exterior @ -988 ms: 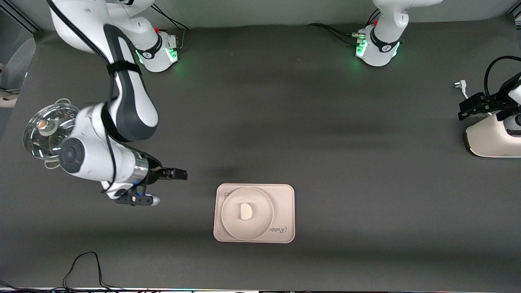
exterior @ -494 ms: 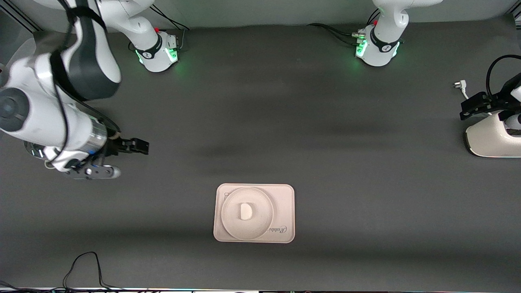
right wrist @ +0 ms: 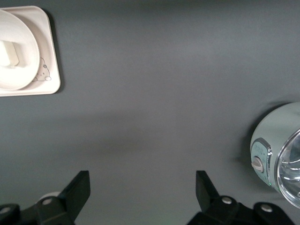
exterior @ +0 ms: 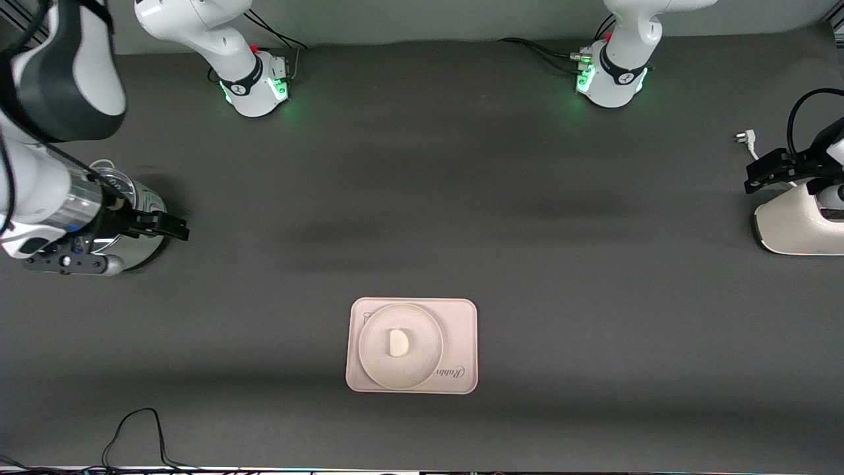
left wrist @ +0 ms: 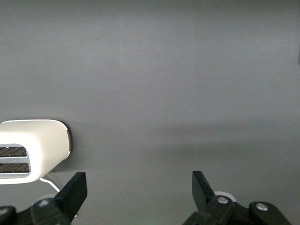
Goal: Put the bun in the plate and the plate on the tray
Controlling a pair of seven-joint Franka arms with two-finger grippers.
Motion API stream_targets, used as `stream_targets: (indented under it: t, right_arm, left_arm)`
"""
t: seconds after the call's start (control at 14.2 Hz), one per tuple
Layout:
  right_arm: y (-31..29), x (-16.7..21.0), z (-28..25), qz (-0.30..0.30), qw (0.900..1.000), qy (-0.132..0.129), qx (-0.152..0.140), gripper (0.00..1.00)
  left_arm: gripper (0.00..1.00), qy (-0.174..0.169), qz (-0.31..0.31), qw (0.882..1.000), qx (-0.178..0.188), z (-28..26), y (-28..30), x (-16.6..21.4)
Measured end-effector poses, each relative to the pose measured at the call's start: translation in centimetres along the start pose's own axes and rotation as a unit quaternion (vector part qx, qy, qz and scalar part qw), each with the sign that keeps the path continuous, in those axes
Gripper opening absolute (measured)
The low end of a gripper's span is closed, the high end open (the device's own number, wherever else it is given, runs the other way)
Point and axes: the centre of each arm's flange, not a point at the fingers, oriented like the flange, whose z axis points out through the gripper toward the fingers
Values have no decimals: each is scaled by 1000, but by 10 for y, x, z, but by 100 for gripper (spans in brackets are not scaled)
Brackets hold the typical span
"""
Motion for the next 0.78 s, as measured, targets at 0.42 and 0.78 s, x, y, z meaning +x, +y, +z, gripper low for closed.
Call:
stream_targets:
  t: [0.42, 0.78]
  right_arm:
    - [48, -40, -29, -12, 1000, 18, 12, 100]
    - [49, -48, -31, -48, 999, 19, 10, 100]
  left_arm:
    - [100, 0, 0, 1000, 0, 0, 0, 0]
    - [100, 1, -1, 1000, 0, -1, 0, 0]
